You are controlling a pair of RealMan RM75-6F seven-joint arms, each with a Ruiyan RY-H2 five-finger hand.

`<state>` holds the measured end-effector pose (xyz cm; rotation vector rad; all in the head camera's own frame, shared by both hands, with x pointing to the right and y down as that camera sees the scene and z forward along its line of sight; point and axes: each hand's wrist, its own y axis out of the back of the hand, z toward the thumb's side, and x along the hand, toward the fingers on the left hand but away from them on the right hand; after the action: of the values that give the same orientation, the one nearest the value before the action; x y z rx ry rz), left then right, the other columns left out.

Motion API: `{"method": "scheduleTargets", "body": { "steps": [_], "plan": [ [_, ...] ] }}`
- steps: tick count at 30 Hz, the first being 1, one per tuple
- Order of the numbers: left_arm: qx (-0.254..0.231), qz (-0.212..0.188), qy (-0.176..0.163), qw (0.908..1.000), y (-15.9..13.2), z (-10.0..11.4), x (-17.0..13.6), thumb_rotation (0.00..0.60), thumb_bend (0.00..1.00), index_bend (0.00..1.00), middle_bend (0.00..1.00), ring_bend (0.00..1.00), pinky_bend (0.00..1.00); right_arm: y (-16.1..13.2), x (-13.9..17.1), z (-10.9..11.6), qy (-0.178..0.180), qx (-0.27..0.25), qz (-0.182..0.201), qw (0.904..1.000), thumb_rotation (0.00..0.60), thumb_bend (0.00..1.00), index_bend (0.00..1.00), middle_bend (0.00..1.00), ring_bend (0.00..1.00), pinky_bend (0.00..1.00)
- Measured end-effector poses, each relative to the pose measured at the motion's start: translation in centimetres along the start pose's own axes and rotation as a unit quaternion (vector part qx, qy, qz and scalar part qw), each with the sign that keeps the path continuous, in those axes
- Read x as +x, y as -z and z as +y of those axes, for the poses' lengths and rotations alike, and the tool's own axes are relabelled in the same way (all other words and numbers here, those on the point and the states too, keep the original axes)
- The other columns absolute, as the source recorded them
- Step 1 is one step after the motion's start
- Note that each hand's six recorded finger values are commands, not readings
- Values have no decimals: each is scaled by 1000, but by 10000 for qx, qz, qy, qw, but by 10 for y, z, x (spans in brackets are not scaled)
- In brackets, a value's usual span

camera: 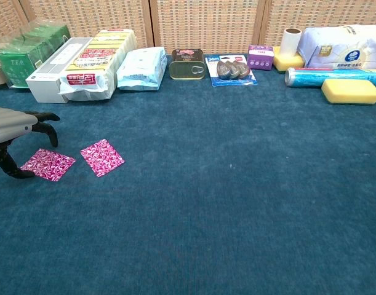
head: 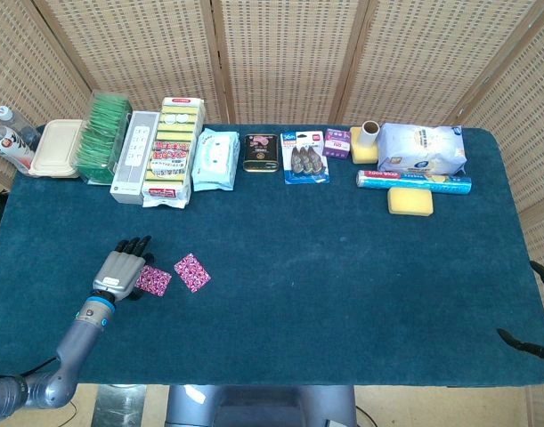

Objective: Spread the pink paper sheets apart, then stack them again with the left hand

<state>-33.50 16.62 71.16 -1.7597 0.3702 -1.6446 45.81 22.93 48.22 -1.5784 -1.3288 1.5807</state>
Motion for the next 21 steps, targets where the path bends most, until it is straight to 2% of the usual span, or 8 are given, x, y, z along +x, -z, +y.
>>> {"method": "scheduleTargets", "body": {
  "steps": [8,13,18,21],
  "plan": [
    [-181,-113,-113,9997,-5,10,-2,600,220,178,0,0,82,0,0,1,12,-12,-3,10000,600,0,70,0,0,0],
    [-246,-504,-397,9976,-18,27,-6,600,219,177,0,0,82,-1,0,1,-4,-14,2,10000,600,0,70,0,0,0],
    [46,-1054,-665,9922,-40,37,-5,600,219,177,0,0,82,-1,0,1,4,-8,0,10000,600,0,70,0,0,0],
    [189,-1212,-701,9900,-48,36,3,600,220,177,0,0,82,0,0,1,6,-6,-12,10000,600,0,70,0,0,0]
  ]
}}
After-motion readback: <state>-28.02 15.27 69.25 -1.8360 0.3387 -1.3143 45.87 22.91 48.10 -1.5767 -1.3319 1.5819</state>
